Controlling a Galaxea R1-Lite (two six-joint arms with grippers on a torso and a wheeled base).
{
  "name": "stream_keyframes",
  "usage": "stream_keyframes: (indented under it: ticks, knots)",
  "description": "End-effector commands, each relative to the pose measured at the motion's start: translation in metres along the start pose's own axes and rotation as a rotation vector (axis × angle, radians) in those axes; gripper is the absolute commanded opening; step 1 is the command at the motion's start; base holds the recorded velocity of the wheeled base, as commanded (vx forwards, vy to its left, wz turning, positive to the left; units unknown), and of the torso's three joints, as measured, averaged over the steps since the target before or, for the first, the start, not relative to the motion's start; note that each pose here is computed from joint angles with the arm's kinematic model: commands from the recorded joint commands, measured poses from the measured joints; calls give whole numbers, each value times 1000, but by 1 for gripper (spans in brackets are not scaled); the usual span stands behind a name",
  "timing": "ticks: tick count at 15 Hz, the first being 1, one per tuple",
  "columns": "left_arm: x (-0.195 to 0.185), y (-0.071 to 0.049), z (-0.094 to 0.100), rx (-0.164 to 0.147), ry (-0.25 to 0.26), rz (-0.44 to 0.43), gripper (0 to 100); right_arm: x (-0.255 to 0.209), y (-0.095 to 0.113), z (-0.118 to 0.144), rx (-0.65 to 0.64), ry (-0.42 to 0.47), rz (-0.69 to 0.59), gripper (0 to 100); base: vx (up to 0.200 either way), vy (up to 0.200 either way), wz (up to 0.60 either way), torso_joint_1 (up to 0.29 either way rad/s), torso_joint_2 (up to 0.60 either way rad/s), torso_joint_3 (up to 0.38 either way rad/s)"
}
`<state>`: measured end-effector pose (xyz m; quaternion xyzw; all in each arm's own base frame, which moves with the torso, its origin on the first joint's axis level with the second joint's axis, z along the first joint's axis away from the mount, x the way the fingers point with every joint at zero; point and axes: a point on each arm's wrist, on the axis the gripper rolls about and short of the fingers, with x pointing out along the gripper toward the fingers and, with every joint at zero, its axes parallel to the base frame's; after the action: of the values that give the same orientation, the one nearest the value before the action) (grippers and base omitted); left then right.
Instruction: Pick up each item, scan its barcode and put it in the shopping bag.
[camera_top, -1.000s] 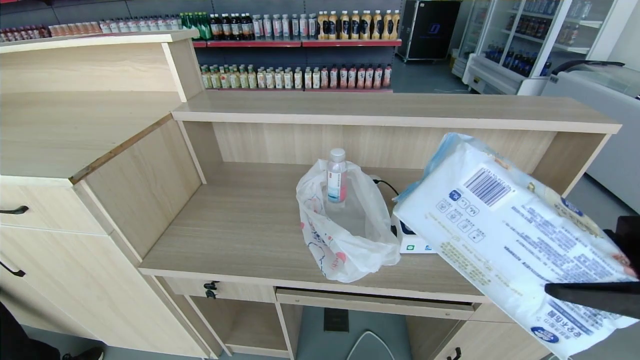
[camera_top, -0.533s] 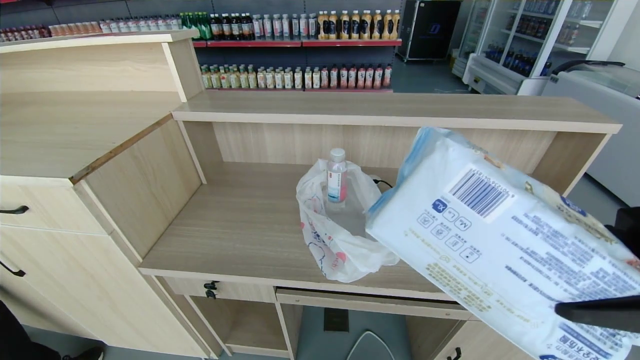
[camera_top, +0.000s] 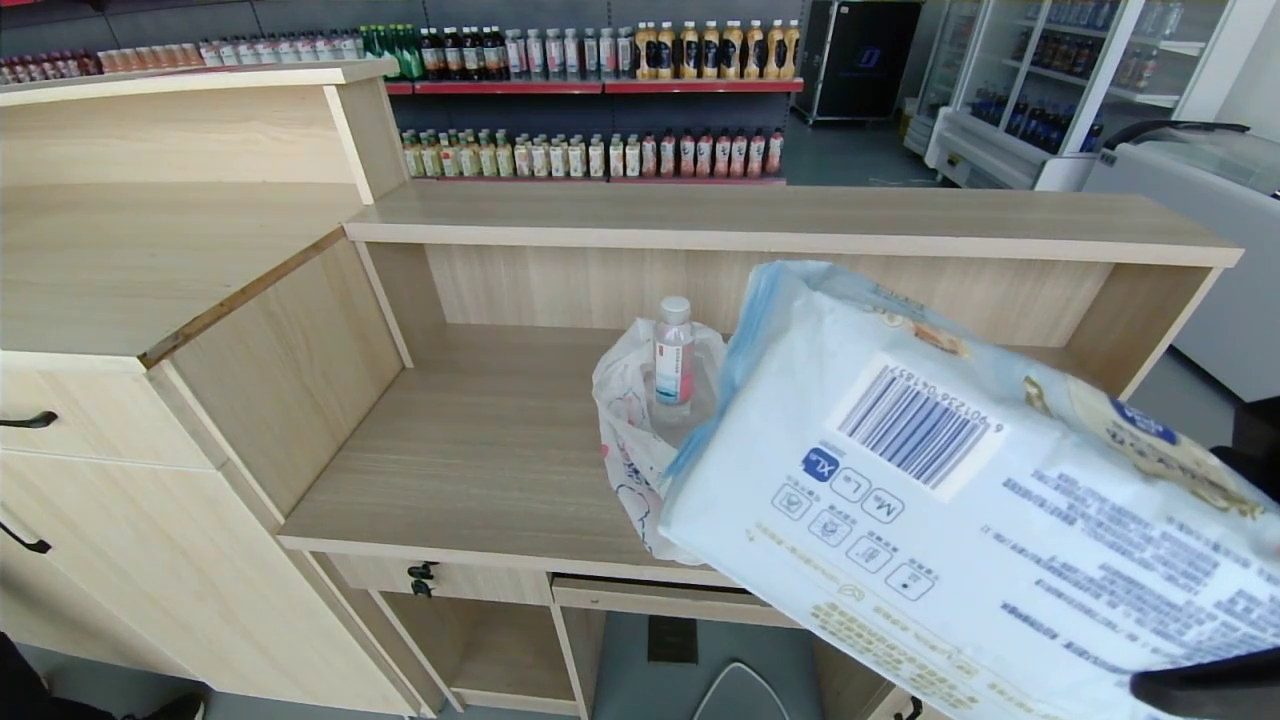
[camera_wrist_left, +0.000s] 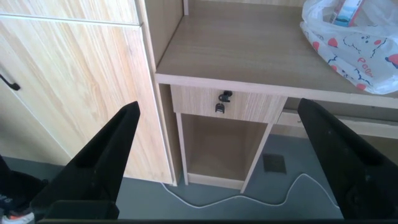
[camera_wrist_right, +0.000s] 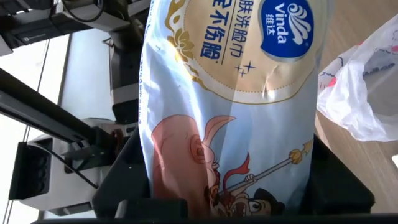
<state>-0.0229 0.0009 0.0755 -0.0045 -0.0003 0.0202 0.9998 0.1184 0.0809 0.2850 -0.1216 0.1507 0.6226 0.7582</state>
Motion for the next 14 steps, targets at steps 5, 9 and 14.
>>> stream_keyframes:
  ticks: [5, 9, 14]
  knots:
    - [0, 0, 0, 0, 0, 1, 100, 5, -5, 4, 2, 16, -12, 0, 0, 0, 0, 0, 0, 0]
    - [0, 0, 0, 0, 0, 1, 100, 4, 1, 9, -15, 6, 9, 0, 0, 0, 0, 0, 0, 0]
    - [0, 0, 0, 0, 0, 1, 100, -3, 12, 7, -10, 18, 25, 0, 0, 0, 0, 0, 0, 0]
